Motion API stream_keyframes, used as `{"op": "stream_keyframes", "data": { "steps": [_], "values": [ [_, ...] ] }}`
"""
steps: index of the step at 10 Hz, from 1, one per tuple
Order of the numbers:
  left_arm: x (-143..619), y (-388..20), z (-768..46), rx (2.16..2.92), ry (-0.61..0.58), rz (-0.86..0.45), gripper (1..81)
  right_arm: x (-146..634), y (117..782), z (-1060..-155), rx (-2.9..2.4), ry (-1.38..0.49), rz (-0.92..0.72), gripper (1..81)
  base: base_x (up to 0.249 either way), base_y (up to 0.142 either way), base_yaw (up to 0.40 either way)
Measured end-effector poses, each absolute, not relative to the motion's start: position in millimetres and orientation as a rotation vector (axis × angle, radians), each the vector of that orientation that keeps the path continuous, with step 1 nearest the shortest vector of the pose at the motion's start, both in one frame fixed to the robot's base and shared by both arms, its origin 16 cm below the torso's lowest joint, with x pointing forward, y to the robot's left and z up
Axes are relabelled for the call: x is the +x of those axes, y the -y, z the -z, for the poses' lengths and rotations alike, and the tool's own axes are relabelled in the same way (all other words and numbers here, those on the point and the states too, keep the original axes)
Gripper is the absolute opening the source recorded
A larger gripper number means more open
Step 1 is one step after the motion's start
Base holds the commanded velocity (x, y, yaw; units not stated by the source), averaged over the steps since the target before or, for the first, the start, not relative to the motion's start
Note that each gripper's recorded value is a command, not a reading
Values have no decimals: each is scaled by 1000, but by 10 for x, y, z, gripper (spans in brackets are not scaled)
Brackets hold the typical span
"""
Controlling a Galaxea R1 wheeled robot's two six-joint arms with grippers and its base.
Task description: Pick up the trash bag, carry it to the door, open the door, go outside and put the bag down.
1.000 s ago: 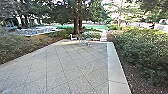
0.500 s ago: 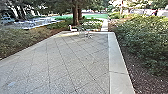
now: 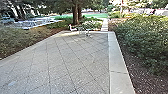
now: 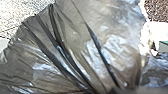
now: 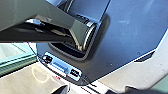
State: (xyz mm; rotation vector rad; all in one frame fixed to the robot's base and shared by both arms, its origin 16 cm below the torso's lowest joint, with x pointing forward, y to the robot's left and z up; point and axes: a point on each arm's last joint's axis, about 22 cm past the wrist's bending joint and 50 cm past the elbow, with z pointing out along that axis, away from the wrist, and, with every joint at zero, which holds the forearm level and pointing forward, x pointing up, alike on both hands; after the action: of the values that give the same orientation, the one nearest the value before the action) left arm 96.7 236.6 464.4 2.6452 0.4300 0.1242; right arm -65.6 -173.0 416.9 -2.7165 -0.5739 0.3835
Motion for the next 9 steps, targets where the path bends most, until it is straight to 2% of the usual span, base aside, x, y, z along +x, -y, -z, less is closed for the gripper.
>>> {"op": "stream_keyframes", "data": {
  "steps": [4, 6, 9],
  "values": [
    [1512, -3042, -4851, 2648, -505, -125, 10, -673, 1780, -4169, -2721, 571, -385, 811, 0, 0, 0],
    [1710, -3446, -4996, 2650, -579, -151, 10, -682, 1768, -4166, -2707, 602, -405, 811, 0, 0, 0],
    [1405, -3870, -5082, 2646, -744, -141, 10, -646, 1725, -4146, -2663, 703, -456, 811, 0, 0, 0]
  ]
}}
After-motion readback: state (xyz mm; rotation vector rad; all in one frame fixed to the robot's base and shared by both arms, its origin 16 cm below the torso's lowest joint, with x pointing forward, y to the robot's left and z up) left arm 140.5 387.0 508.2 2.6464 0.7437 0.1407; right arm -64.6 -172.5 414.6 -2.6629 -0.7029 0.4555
